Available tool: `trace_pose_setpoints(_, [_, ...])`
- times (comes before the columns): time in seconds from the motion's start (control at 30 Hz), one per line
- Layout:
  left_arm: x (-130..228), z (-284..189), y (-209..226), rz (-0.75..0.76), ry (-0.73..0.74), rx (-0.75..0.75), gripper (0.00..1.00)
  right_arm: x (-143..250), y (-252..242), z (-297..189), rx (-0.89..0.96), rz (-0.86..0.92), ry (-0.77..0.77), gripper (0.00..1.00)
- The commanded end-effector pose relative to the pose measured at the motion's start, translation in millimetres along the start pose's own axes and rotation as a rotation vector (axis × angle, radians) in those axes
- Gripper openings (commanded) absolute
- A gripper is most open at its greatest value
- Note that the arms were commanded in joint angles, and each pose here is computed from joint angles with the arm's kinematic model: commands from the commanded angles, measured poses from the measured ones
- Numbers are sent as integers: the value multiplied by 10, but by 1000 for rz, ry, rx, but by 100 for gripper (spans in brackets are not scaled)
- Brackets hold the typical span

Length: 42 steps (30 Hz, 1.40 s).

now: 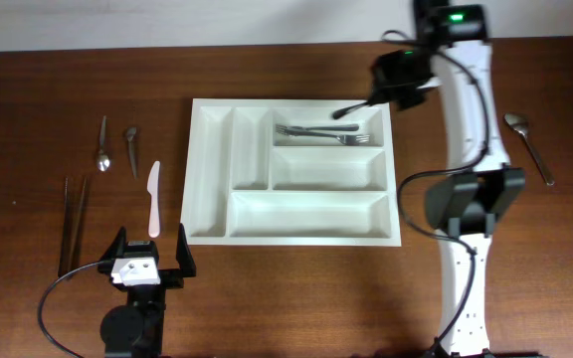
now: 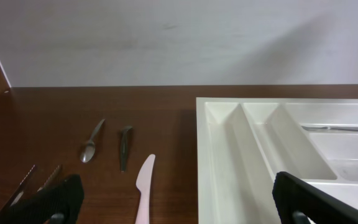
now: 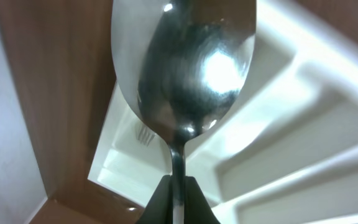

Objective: Pack container
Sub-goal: 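Lower the spoon into the tray's middle compartment and release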

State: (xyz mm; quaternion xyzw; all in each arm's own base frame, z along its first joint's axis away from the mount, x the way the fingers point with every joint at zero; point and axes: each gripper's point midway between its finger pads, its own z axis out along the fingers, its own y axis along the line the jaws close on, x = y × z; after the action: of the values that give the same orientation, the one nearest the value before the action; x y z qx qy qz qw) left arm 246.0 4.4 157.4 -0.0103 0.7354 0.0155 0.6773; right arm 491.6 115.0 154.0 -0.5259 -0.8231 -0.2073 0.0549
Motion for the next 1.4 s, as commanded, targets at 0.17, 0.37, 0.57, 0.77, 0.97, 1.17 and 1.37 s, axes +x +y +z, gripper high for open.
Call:
trace_pose_setpoints(0.17, [12, 1, -22, 12, -1, 11, 99, 635, -29, 194, 68, 369, -115, 4])
trace_pose_setpoints(0.37, [12, 1, -22, 12, -1, 11, 99, 651, -170, 223, 118, 418, -203, 4])
trace_pose_setpoints(0.57, [12, 1, -22, 12, -1, 11, 99, 579, -199, 233, 128, 410, -240, 5])
trace_pose_setpoints(0.77, [12, 1, -22, 12, -1, 11, 99, 525, -386, 404, 217, 426, -254, 5])
trace_pose_setpoints(0.97, [12, 1, -22, 12, -1, 11, 99, 493, -590, 566, 311, 432, -254, 4])
trace_pose_setpoints(1.17, [12, 1, -22, 12, -1, 11, 99, 478, -691, 634, 354, 441, -258, 4])
trace_pose_setpoints(1.37, [12, 1, -22, 12, -1, 11, 99, 415, -738, 645, 373, 410, -287, 8])
